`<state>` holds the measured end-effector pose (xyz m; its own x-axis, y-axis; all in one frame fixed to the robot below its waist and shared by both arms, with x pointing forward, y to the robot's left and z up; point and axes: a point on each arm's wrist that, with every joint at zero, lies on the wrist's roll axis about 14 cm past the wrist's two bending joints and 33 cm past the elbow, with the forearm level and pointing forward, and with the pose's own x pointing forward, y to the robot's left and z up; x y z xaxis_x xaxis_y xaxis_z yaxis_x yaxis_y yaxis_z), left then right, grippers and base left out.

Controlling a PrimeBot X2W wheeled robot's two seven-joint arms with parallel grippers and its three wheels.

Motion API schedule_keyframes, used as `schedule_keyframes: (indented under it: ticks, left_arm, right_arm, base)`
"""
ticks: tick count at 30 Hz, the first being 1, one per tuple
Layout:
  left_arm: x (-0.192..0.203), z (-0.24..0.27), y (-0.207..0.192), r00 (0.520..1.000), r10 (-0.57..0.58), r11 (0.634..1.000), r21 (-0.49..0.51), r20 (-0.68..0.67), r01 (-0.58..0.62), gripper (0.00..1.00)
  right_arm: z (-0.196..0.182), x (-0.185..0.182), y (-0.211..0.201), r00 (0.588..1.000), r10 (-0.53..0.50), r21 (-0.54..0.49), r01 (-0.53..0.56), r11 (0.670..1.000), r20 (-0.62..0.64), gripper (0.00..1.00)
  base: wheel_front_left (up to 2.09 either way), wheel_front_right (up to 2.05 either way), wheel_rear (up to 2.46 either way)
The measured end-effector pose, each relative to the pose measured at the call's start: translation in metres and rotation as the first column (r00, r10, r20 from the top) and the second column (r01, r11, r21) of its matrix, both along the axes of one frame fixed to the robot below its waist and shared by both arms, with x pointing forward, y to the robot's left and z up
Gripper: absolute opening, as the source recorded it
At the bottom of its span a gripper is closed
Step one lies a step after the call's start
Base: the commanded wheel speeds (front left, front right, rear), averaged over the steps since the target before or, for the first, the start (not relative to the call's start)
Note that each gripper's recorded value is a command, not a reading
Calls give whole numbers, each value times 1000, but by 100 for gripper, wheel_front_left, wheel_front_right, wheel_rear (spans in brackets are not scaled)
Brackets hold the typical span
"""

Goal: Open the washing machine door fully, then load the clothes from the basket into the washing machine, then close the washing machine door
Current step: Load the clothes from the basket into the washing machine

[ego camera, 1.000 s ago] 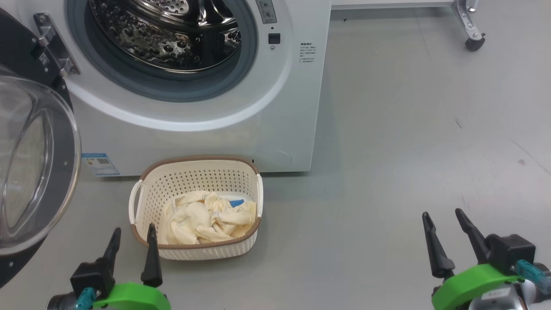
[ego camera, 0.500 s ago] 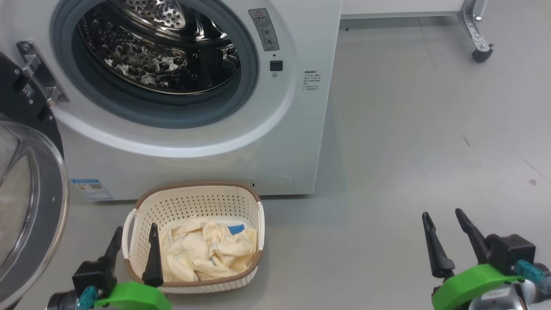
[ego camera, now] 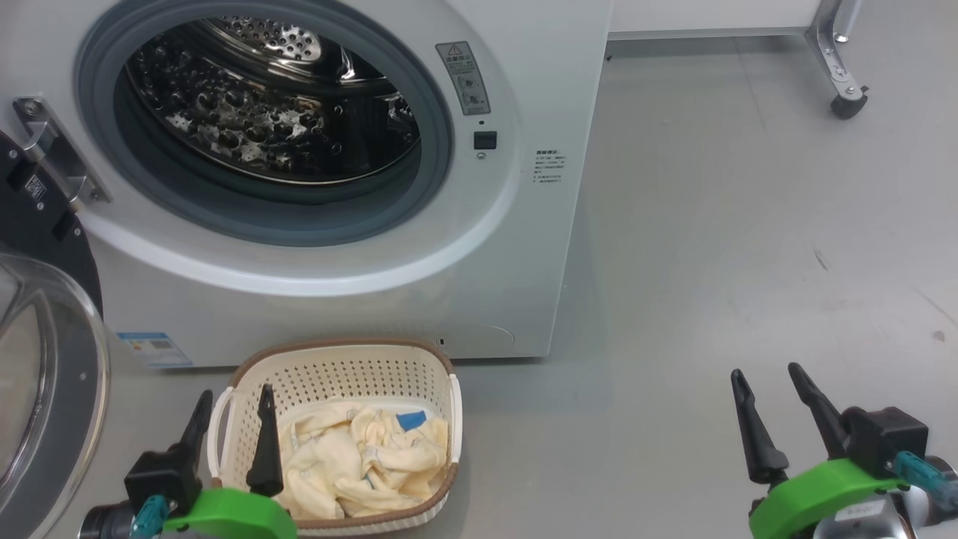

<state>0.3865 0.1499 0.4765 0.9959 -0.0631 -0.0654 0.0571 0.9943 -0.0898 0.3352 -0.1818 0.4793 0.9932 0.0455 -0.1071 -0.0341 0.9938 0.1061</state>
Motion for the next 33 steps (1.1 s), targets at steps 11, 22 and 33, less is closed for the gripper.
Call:
schedule_keyframes:
  ticks: [11,22,33]
  left_arm:
    - [-1,-1,-4,1000,-12,1000,-1,-3,12,100]
    - [-2,-7,-6,1000,-21,1000,2,-22,21,100]
    - [5,-42,-34,982,-108,994,-39,-155,104,100]
  right_arm:
    - [-1,-1,-1,1000,-3,0,3,1000,-3,100]
    - [-1,0,0,1000,-1,0,1,1000,-4,100]
    - [-10,2,1,999,0,1,0,1000,-33,100]
  base:
    - [0,0,0]
    - [0,0,0]
    - [0,0,0]
